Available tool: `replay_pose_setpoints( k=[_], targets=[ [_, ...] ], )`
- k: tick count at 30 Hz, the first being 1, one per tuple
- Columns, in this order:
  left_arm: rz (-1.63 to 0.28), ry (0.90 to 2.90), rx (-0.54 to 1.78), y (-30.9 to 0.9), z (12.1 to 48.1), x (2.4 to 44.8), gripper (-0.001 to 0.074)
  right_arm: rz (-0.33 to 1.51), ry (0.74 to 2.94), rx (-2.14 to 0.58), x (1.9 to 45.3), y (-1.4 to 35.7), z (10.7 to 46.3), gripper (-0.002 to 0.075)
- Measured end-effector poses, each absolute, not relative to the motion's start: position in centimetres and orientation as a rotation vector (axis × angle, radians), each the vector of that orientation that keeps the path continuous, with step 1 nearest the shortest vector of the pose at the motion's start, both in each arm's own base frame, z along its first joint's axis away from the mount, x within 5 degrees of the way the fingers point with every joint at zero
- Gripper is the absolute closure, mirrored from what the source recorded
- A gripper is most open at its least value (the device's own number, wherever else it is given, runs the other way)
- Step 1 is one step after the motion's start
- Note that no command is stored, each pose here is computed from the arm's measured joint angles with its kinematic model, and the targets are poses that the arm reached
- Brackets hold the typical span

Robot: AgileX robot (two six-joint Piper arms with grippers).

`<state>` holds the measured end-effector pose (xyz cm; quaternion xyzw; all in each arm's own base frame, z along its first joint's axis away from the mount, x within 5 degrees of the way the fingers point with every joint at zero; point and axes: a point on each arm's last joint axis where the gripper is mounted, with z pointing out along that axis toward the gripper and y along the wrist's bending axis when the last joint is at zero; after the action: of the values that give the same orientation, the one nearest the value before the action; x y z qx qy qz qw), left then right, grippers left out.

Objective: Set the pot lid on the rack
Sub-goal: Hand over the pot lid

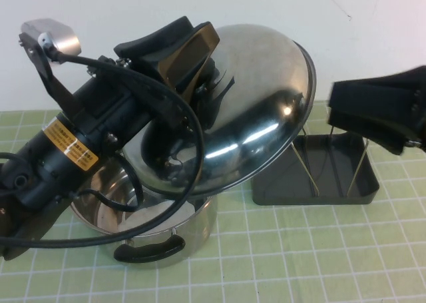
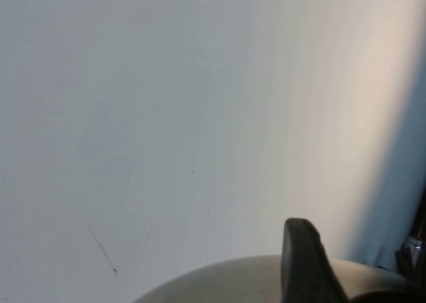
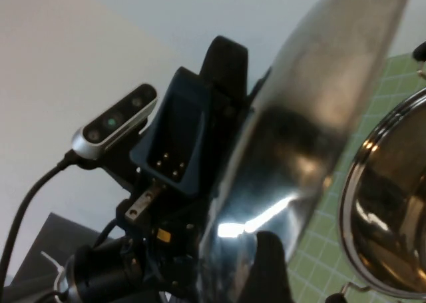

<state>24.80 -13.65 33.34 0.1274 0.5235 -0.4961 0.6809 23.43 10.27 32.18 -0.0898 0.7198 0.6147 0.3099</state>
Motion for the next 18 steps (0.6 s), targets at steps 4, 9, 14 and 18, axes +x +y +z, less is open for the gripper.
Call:
replay_pose_setpoints(
  k=[4, 9, 14, 18],
  targets=[
    [-1.115, 1.177, 0.294, -13.7, 33.3, 24.8, 0.0425, 1.67, 1.899, -0.319, 24.5, 12.2, 32.8, 0.0206],
    [-1.115, 1.177, 0.294, -13.7, 33.3, 24.8, 0.0425, 1.671, 1.89, -0.375, 25.6, 14.0, 33.5, 0.0205],
    [-1.114, 1.178, 0.302, -13.7, 33.3, 24.7, 0.0425, 1.67, 1.867, -0.456, 26.4, 16.1, 34.2, 0.0224],
    [-1.115, 1.177, 0.311, -13.8, 33.3, 24.7, 0.0426, 1.665, 1.842, -0.507, 26.7, 17.1, 34.5, 0.0379]
  ],
)
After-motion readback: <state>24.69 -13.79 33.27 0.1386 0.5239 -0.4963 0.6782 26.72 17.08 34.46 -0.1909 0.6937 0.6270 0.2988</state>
